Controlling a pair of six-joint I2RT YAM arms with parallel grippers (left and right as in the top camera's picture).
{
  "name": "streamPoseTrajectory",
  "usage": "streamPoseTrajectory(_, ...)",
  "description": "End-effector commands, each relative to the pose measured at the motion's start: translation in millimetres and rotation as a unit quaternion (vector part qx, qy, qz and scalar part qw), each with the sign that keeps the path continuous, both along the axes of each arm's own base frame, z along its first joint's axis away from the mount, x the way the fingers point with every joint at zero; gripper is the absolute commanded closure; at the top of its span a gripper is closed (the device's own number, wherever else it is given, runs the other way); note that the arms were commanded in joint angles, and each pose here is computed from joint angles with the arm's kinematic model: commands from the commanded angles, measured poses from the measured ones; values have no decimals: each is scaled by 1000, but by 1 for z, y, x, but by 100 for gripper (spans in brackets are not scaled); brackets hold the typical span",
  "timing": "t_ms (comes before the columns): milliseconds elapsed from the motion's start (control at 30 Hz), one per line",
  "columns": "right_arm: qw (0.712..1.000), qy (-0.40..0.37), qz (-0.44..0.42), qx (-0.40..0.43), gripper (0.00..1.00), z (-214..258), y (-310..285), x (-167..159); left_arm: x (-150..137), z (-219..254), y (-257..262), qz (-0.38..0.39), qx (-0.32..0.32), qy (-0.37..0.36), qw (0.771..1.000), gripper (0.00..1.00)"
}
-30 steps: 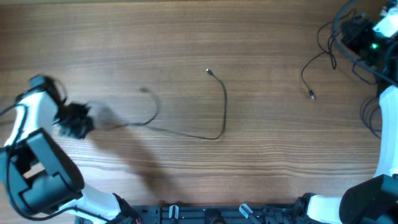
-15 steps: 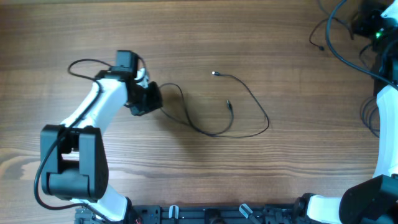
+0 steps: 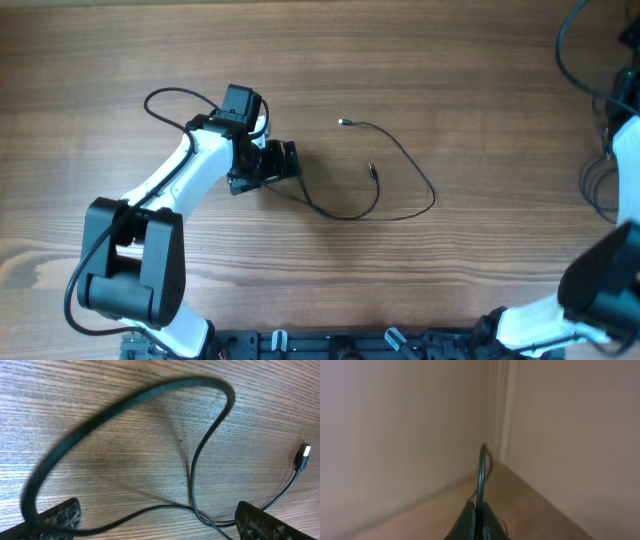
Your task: Untangle cables
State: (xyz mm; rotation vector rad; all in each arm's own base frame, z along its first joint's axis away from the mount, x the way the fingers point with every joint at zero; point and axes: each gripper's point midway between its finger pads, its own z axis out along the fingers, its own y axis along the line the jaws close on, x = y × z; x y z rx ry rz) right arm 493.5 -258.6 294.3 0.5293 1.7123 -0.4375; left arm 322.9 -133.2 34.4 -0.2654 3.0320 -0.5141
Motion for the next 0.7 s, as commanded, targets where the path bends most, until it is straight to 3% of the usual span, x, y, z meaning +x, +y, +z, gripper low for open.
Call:
streamPoseTrajectory(0, 1000, 16, 18, -19, 96, -12, -8, 31, -1, -3, 1, -4, 6, 1, 1000, 0)
streamPoseTrajectory(200, 1000, -17, 14, -16, 96, -5, -23, 62, -1, -3, 1, -4, 6, 1, 1000, 0)
streamPoseTrajectory(433, 993, -120, 18, -7, 96, 59, -23, 68, -1, -3, 1, -4, 6, 1, 1000, 0)
streamPoseTrajectory(667, 997, -78, 1, 12, 96, 24, -39, 67, -1, -3, 1, -4, 6, 1, 1000, 0)
